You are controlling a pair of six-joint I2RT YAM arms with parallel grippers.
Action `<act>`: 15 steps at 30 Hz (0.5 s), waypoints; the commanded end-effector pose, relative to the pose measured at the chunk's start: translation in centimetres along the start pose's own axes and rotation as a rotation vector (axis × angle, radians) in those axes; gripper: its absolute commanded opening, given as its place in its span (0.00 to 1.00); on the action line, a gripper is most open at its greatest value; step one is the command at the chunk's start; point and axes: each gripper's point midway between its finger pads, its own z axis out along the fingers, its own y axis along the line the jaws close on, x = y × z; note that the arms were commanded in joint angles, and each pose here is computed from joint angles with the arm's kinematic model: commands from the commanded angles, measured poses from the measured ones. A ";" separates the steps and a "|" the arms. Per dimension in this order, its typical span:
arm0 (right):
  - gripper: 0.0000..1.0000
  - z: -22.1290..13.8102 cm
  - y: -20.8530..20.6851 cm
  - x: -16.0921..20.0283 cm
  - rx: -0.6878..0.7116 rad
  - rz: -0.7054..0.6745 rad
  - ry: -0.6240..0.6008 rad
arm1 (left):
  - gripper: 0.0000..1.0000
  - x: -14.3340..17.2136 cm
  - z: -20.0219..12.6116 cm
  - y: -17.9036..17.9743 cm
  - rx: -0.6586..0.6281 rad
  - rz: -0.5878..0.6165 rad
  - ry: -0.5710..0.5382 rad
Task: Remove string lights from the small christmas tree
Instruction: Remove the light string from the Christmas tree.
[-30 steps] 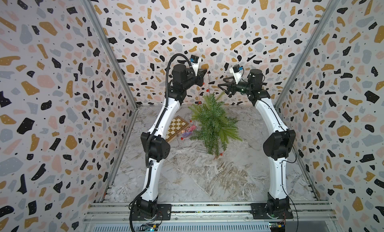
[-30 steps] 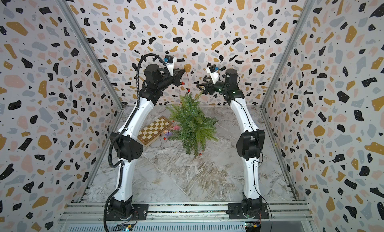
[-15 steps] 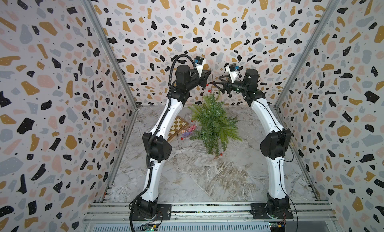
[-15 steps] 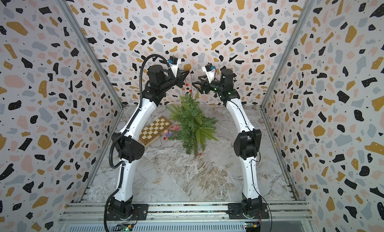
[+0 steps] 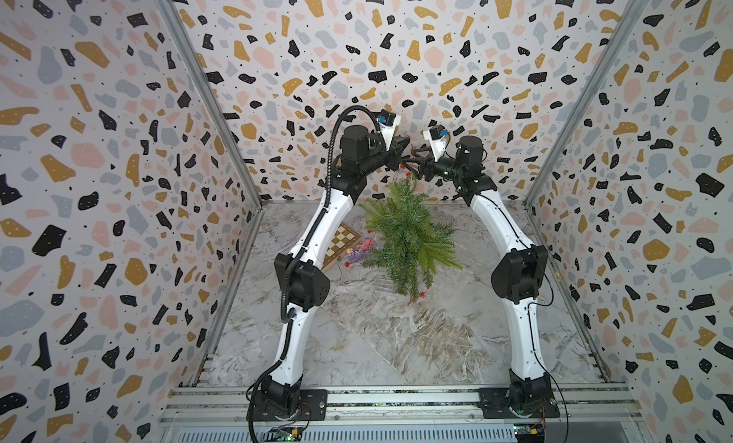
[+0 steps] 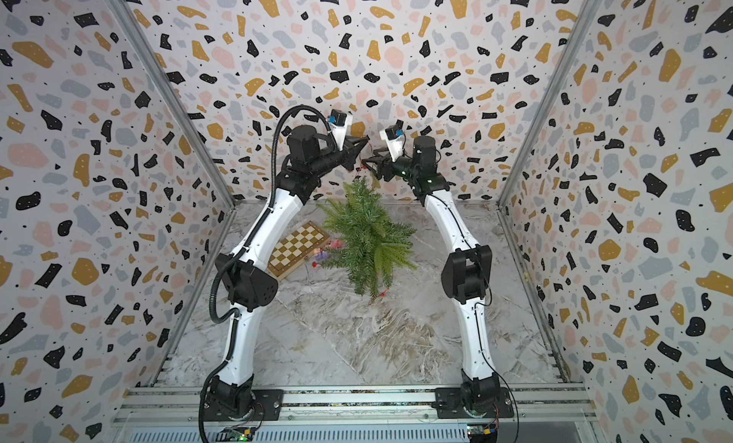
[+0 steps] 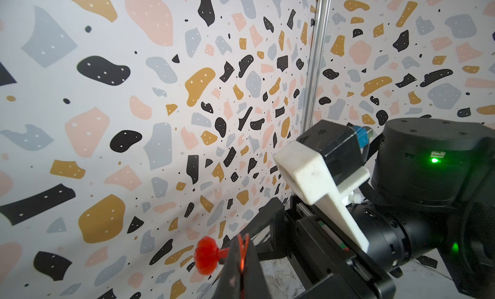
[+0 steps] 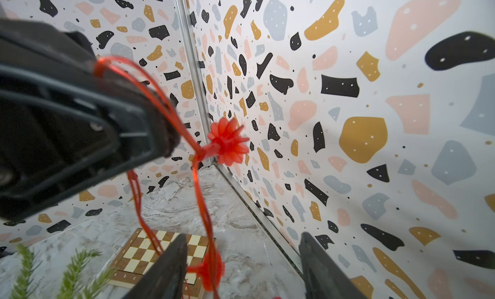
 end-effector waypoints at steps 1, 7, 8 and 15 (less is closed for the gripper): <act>0.59 -0.6 -0.7 -2.2 0.040 -0.028 -0.049 | 0.00 -2.6 -0.9 -1.0 0.022 0.048 -0.050; 0.39 -1.1 -1.8 -1.7 0.062 -0.022 -0.040 | 0.00 -2.7 -0.9 -0.9 0.012 0.055 -0.052; 0.35 -1.3 -2.0 -1.8 0.067 -0.023 -0.042 | 0.00 -2.7 -0.9 -0.9 0.012 0.056 -0.053; 0.05 -2.1 -2.5 -3.4 0.093 -0.062 -0.070 | 0.00 -3.3 -1.0 -1.3 0.030 0.054 -0.070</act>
